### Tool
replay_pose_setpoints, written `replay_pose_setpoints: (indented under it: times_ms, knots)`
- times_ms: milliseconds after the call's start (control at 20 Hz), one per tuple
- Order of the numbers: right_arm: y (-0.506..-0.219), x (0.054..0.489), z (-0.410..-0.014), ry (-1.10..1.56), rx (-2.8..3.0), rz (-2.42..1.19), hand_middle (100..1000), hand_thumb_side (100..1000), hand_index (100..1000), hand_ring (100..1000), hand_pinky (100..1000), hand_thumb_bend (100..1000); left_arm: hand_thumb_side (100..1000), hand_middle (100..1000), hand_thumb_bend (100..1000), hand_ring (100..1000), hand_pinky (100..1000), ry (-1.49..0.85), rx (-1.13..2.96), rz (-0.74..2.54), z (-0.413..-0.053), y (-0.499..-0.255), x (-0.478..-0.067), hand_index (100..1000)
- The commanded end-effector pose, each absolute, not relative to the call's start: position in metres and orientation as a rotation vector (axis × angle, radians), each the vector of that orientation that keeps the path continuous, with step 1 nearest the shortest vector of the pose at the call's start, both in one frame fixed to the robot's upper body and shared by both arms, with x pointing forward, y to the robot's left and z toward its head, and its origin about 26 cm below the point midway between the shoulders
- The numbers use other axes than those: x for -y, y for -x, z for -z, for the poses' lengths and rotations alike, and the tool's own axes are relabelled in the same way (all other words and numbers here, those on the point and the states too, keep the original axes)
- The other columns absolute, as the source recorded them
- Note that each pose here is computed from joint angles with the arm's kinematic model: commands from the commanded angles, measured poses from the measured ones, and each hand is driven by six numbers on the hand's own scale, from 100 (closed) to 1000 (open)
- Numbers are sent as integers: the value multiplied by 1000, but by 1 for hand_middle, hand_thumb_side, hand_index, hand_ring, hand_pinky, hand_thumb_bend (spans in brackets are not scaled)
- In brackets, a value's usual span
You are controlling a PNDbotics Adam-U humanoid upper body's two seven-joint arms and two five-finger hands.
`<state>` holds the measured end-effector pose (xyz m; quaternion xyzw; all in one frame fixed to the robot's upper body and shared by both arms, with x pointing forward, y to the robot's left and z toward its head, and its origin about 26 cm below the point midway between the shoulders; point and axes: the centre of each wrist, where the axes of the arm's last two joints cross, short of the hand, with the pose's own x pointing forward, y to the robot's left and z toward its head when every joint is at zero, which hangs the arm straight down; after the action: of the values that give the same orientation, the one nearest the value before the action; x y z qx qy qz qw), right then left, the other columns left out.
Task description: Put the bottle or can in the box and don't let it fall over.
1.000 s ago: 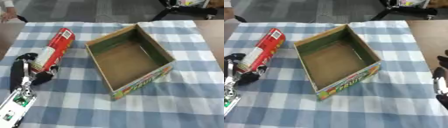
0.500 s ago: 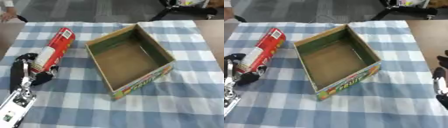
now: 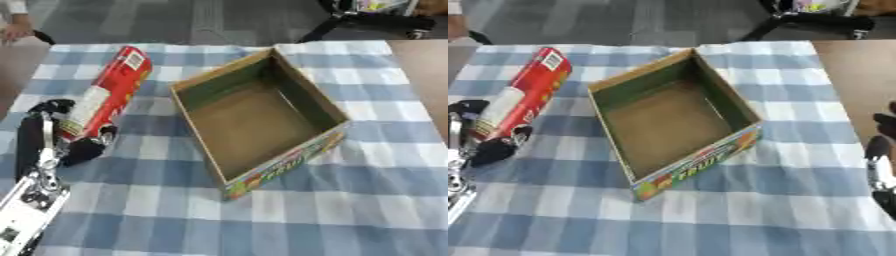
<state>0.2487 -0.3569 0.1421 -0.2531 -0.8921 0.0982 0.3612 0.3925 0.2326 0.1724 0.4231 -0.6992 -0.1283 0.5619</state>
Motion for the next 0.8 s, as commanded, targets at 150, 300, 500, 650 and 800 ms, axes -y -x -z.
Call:
replay_pose_setpoints:
  times_ms: [150,300,500,650,800]
  knots:
    - [-247,359,-151,665,2321,-275,1000,529,883,842,853,100,100,664,263,503,544,-1024,1700,322,-203,-388,-245,716]
    - [-247,360,-151,666,2321,-275,1000,529,883,842,853,100,100,662,271,503,542,-1025,1708,337,-209,-386,-246,714]
    - [-247,360,-151,666,2321,-275,1000,529,883,842,853,100,100,663,271,504,541,-1029,1719,345,-214,-384,-246,714]
    - [-247,360,-151,666,2321,-275,1000,529,882,842,852,100,100,664,275,505,542,-1031,1739,359,-223,-382,-245,715]
    - [-246,360,-151,667,2319,-276,1000,529,882,842,852,100,100,665,278,506,543,-1027,1764,378,-235,-379,-243,717]
